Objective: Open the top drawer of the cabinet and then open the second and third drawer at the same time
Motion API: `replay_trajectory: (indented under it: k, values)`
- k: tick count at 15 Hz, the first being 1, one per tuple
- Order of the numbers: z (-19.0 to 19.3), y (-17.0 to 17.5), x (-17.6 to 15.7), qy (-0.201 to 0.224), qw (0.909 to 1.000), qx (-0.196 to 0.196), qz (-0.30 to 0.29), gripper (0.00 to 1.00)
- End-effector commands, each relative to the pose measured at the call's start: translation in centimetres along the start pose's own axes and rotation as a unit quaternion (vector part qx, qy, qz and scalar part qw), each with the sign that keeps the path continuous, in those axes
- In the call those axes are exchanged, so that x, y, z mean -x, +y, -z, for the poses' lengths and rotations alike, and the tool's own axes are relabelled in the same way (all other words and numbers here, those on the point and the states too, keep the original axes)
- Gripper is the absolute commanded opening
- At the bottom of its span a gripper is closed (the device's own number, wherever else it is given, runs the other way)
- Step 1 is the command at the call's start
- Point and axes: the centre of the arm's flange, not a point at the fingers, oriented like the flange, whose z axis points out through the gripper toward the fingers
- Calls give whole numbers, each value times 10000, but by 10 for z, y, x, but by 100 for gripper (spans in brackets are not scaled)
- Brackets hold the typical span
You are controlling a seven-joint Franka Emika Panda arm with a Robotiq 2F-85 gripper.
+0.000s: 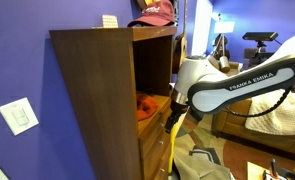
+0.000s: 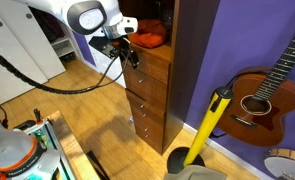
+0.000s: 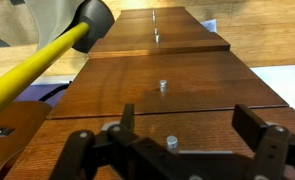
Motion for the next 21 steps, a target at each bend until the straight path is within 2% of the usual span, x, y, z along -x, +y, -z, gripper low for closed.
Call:
replay_trajectory:
  k: [1, 7, 12, 13, 14, 15, 16, 21]
  values:
    - [-4, -2, -3, 82, 9999, 46, 104, 100]
    - [-13, 3, -4, 101, 9998, 58, 135, 100]
    - [-21, 2, -7, 297, 9995, 12, 146, 100]
    - [-23, 3, -7, 320, 9994, 25, 138, 97]
    - [-24, 4, -7, 349, 9993, 25, 137, 89]
    - [-25, 4, -8, 368, 9992, 34, 138, 73]
    - [-25, 4, -8, 381, 9991, 46, 154, 72]
    - [-27, 5, -9, 525, 9984, 79, 207, 31]
